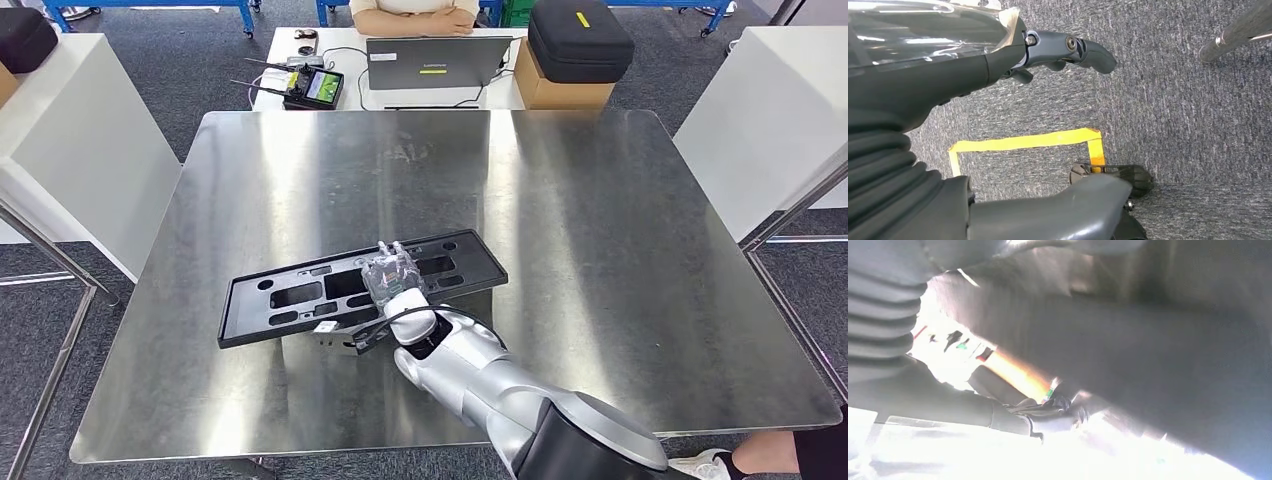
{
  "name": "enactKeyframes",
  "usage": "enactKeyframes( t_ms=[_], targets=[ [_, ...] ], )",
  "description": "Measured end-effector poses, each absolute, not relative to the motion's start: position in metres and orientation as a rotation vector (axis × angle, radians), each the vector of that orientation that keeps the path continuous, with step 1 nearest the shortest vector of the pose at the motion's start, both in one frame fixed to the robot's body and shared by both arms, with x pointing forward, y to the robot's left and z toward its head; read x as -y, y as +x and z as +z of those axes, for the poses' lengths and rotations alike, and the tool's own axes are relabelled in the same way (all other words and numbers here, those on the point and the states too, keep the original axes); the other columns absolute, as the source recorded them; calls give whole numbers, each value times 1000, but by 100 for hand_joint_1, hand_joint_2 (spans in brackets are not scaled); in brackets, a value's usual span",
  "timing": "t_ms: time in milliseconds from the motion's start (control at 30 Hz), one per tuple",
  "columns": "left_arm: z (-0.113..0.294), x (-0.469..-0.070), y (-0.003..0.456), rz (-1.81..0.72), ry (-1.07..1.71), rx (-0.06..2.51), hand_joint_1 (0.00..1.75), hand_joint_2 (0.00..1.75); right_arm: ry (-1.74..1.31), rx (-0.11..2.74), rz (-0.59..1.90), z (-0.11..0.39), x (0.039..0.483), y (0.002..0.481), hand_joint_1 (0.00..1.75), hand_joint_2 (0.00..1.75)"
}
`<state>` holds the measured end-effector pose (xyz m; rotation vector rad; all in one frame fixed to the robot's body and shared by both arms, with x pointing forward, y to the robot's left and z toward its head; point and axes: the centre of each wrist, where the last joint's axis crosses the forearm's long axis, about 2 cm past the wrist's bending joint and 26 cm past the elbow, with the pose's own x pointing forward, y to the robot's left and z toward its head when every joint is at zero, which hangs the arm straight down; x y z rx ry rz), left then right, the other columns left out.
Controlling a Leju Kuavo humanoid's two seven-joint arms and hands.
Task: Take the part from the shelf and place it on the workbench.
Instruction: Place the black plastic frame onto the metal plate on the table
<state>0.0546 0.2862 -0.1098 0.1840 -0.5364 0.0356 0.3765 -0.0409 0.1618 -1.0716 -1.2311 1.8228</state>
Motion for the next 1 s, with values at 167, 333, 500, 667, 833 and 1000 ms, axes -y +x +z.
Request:
enactKeyframes(
  t_ms=[167, 333, 500, 667, 833, 1000],
  targets=[
    [-110, -284, 54, 46, 200, 530, 0, 0, -972, 1513, 1673, 179, 30, 376, 0, 0],
    [-110, -277, 53, 69, 213, 513, 0, 0, -634, 1852, 1493, 202, 11, 363, 0, 0],
    [-110, -275, 52, 107, 232, 488, 0, 0, -129, 2110, 1189, 230, -2, 329, 0, 0],
    [-110, -275, 51, 147, 248, 461, 0, 0, 947, 2077, 668, 249, 7, 294, 0, 0],
    [-110, -276, 49, 204, 288, 422, 0, 0, 1839, 1893, 141, 265, 34, 276, 0, 0],
    [-110, -273, 47, 273, 316, 404, 0, 0, 1919, 1897, -5, 254, 52, 259, 0, 0]
  ],
)
